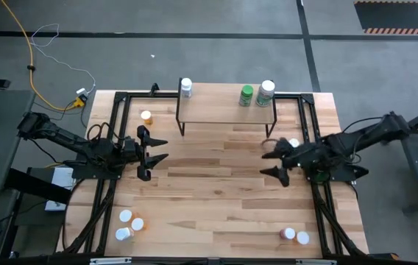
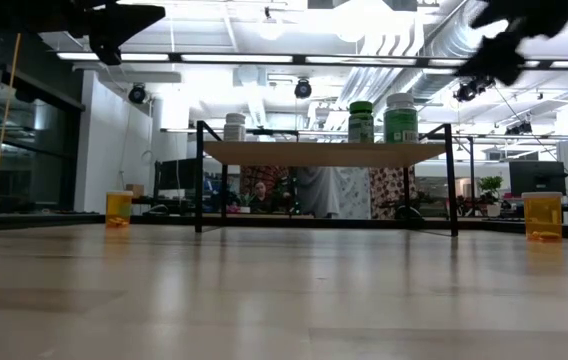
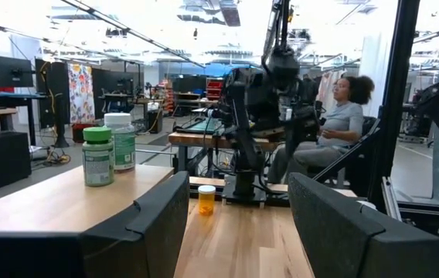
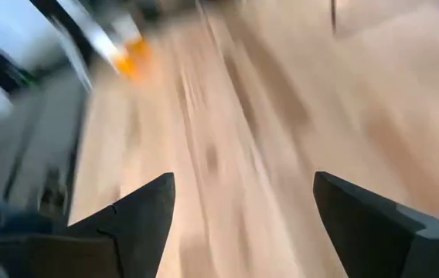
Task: Pick and place medicine bottles onto shelf by color
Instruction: Put the pink pill bottle on the shelf
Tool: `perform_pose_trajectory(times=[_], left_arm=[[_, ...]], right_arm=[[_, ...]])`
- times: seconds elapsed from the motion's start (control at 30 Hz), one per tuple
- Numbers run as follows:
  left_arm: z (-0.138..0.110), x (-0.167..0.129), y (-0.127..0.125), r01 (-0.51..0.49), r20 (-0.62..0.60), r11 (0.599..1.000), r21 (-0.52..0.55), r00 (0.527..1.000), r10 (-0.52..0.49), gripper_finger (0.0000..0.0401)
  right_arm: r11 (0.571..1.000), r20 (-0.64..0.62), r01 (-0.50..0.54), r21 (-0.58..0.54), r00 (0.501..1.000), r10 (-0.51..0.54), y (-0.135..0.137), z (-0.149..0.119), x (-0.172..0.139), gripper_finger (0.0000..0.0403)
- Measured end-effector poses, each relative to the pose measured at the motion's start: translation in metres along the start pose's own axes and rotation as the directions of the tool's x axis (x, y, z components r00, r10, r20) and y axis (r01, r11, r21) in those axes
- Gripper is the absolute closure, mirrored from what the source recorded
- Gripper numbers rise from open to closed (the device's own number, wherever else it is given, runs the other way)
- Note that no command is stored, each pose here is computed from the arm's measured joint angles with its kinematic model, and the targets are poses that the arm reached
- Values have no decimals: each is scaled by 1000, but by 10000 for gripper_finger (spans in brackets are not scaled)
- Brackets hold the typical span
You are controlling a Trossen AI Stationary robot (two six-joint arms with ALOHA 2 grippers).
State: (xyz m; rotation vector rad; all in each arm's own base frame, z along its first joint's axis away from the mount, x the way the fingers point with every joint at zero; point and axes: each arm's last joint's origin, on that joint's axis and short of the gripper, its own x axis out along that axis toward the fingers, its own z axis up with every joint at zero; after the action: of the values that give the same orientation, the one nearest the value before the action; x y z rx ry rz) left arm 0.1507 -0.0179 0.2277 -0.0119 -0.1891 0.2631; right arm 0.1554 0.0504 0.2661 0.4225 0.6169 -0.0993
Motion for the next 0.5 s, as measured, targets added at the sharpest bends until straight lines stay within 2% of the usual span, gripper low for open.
perform_pose_trajectory(times=[0.1,0.23,0.37,0.5], left_arm=[[0,0,0,0,0,1000,0,1000,0,190],[0,0,0,0,0,1000,0,1000,0,190],[0,0,0,0,0,1000,0,1000,0,190],[0,0,0,8,0,1000,0,1000,-8,190]], right_arm=[[981,-270,141,130,957,-102,13,-8,-5,104],[929,-549,302,215,824,-141,39,-23,-6,104],[898,-696,377,227,708,-122,71,-38,-2,104],[869,-739,433,239,662,-126,98,-49,4,104]])
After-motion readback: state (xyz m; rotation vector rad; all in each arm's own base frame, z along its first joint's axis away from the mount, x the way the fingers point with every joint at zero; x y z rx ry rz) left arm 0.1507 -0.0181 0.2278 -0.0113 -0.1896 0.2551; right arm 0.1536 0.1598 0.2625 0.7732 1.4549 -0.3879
